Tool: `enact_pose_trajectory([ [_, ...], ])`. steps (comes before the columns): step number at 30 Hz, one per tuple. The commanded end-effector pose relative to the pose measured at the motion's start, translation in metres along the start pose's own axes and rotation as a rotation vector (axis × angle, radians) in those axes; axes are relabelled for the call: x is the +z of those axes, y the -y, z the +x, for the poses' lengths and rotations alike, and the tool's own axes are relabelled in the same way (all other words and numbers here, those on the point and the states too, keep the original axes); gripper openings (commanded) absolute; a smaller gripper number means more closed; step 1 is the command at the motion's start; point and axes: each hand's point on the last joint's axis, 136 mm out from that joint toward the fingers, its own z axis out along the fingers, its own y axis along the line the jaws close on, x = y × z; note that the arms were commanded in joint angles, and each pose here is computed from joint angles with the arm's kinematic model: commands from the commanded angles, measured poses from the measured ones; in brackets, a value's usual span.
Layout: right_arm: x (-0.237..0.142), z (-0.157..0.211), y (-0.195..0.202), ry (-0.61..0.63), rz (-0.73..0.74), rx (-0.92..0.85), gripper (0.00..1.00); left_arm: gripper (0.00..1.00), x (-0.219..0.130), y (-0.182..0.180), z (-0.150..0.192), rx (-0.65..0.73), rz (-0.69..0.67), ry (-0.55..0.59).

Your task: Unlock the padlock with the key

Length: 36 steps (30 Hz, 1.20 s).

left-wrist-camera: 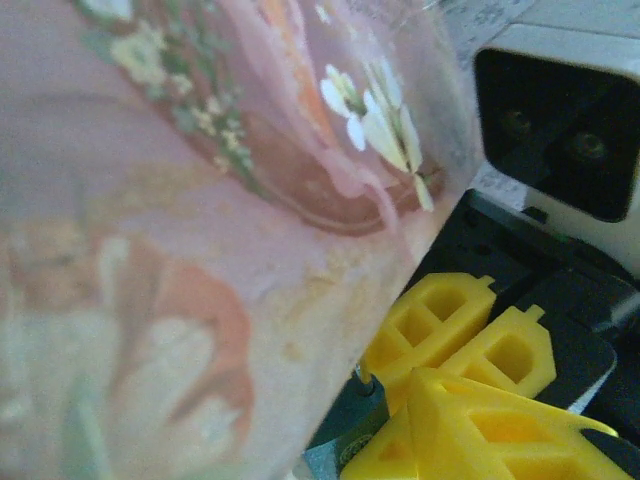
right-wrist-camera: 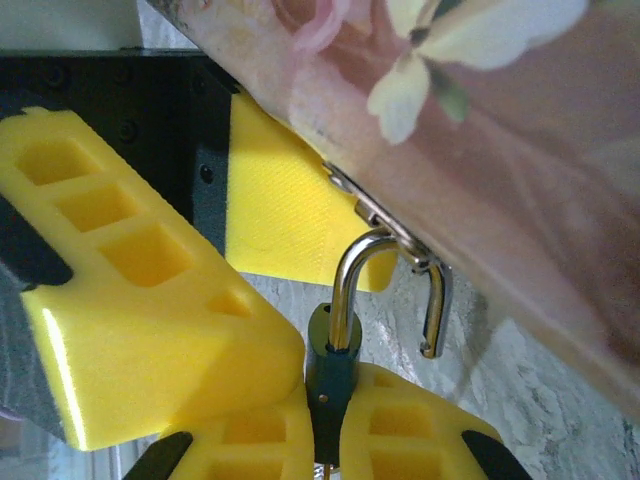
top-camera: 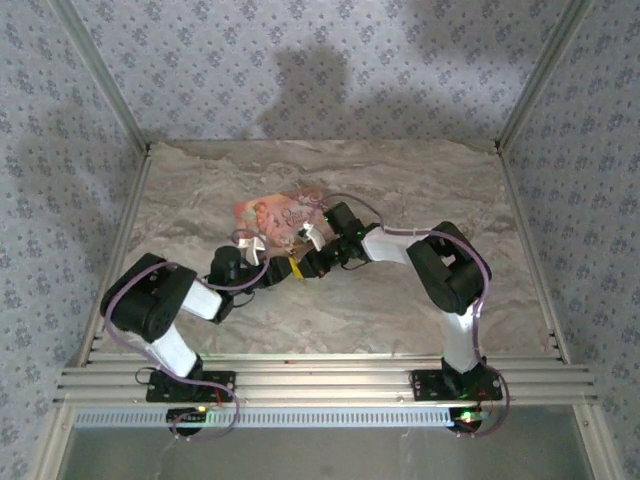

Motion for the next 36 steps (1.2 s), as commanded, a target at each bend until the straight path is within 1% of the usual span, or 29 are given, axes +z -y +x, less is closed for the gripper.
enact_pose_trajectory([
  [1, -0.004, -0.027, -0.049, 0.053, -0.187, -0.092, 0.0, 0.45, 0.002, 0.02, -0.001, -0.054, 0.12, -0.001],
  [7, -0.011, -0.043, -0.047, 0.112, -0.216, -0.045, 0.0, 0.45, 0.005, 0.029, -0.005, -0.108, 0.174, -0.005],
  [11, -0.009, -0.045, -0.049, 0.111, -0.239, -0.025, 0.0, 0.45, 0.006, 0.037, -0.009, -0.12, 0.197, -0.007],
  [12, -0.008, -0.045, -0.05, 0.111, -0.243, -0.02, 0.0, 0.44, 0.006, 0.039, -0.011, -0.122, 0.203, -0.006],
  [15, -0.007, -0.045, -0.05, 0.114, -0.251, -0.008, 0.0, 0.37, 0.005, 0.043, -0.013, -0.13, 0.214, -0.005],
  [24, -0.003, -0.043, -0.043, 0.103, -0.22, 0.034, 0.0, 0.09, 0.004, 0.034, -0.011, -0.185, 0.186, -0.011],
  [27, -0.003, -0.042, -0.039, 0.1, -0.198, 0.046, 0.09, 0.01, 0.002, 0.029, -0.01, -0.199, 0.17, -0.009],
  [28, -0.003, -0.041, -0.038, 0.099, -0.186, 0.05, 0.12, 0.0, 0.002, 0.028, -0.009, -0.204, 0.164, -0.01],
  [31, -0.004, -0.041, -0.034, 0.098, -0.153, 0.053, 0.16, 0.0, -0.001, 0.02, -0.006, -0.218, 0.14, -0.01],
  [33, -0.007, -0.042, -0.033, 0.104, -0.136, 0.053, 0.24, 0.0, -0.003, 0.015, -0.003, -0.224, 0.123, -0.011],
  [36, -0.011, -0.041, -0.034, 0.104, -0.118, 0.051, 0.31, 0.0, -0.005, 0.006, 0.002, -0.236, 0.09, -0.011],
])
